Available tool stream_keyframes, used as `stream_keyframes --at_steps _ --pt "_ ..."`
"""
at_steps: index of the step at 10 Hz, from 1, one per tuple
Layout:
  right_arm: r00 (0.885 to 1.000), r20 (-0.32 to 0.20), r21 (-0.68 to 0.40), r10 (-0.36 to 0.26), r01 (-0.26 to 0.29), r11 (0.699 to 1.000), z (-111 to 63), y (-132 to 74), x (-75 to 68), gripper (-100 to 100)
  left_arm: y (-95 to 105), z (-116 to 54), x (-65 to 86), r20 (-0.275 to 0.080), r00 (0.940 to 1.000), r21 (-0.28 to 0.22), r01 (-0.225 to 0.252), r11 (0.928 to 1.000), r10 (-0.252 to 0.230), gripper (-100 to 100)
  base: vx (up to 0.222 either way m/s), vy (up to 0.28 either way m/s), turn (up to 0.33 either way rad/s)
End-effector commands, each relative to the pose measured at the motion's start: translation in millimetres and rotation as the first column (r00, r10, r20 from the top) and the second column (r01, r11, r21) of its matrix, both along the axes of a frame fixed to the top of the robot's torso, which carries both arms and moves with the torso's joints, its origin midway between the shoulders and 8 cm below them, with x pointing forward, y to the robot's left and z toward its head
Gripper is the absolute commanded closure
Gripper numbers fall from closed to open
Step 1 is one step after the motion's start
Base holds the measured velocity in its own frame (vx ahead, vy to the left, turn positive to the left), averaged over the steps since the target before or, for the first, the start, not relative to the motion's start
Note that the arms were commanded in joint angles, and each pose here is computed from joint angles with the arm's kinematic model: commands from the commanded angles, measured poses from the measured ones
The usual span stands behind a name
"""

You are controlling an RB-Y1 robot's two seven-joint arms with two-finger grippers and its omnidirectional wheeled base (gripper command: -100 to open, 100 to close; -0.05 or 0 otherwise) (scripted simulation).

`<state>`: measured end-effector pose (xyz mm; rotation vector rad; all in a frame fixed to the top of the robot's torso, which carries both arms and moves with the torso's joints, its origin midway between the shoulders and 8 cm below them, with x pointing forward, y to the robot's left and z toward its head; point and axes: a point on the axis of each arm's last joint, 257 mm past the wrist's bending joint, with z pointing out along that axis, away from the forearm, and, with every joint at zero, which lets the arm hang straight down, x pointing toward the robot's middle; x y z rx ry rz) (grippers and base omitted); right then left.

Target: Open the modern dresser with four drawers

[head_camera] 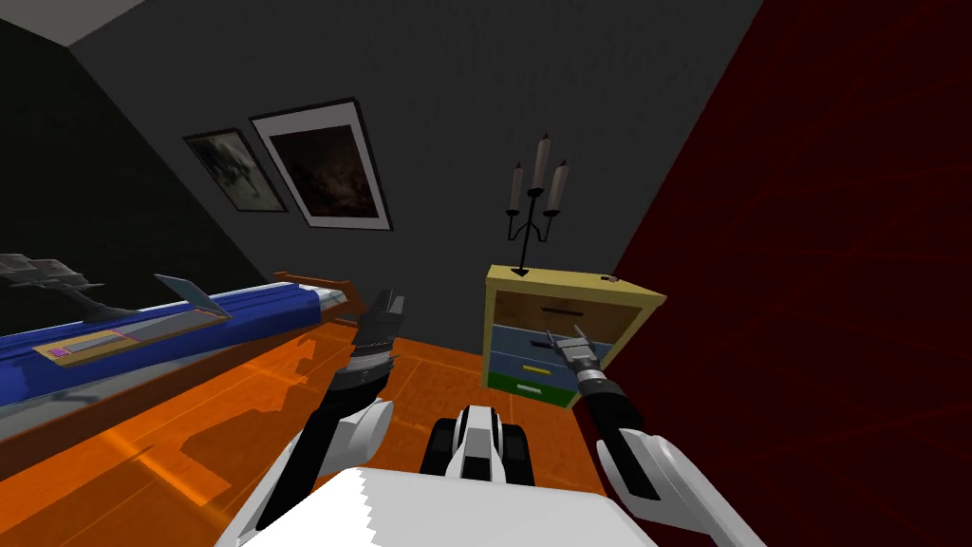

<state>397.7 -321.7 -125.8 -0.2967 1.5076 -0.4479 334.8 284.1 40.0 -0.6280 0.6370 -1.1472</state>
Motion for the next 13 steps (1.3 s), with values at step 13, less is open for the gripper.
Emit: stream_keyframes --at_steps 13 --pt "0.963 -0.019 -0.766 -0.269 0.159 0.622 4.4 -88 -12.2 -100 0.0 0.0 0.0 0.000 1.0000 0.000 0.000 1.0000 0.000 0 0.026 0.044 0.081"
